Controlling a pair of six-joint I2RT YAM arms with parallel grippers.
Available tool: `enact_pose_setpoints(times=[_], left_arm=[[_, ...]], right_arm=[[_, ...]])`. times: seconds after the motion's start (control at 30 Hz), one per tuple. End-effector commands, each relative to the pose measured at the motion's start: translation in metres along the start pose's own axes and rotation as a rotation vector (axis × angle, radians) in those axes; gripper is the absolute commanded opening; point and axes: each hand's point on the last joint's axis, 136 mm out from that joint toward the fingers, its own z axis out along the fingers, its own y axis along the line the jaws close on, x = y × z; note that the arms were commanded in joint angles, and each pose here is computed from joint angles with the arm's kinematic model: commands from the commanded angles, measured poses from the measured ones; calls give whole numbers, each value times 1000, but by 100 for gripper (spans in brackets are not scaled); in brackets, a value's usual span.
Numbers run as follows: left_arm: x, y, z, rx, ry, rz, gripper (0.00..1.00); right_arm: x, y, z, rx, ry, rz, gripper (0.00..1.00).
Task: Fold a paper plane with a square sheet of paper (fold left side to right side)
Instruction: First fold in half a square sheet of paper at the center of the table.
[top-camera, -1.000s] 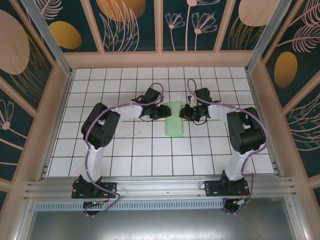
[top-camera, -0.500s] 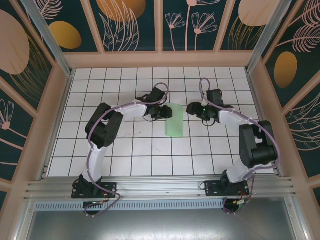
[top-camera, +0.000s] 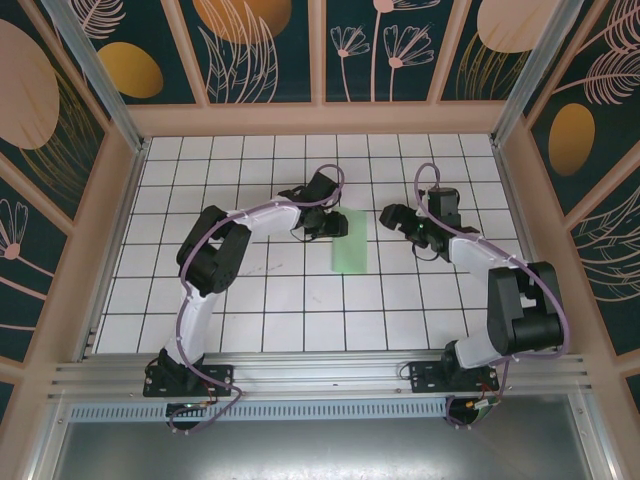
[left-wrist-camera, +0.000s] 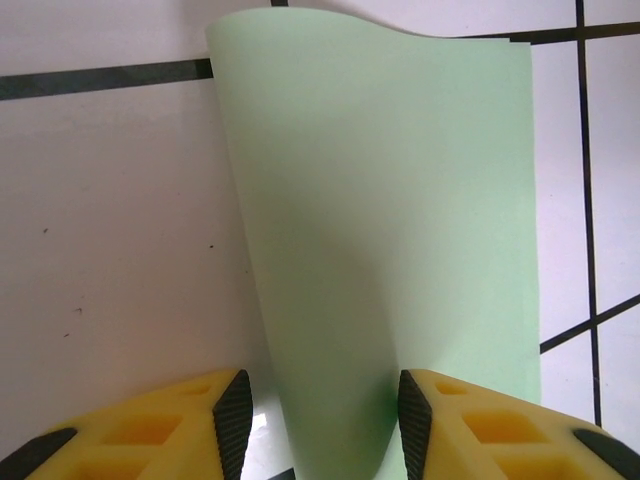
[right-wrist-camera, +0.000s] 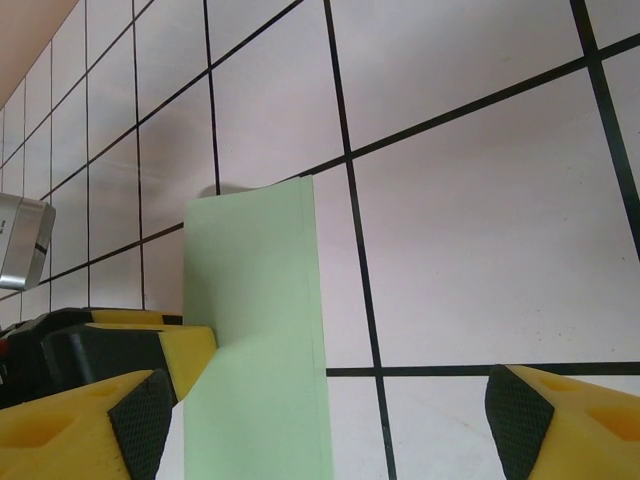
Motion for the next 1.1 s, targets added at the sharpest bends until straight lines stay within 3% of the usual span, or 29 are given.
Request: enact_pose_setpoints(times=[0.0,1.07], left_arm=[[21,11,24,-51,64,24,46],[23,10,35,-92,81,59,48]], right_arm=[[-9,11,-10,-49,-41,-3,85],[-3,15,-12,-91,-24,16,91]])
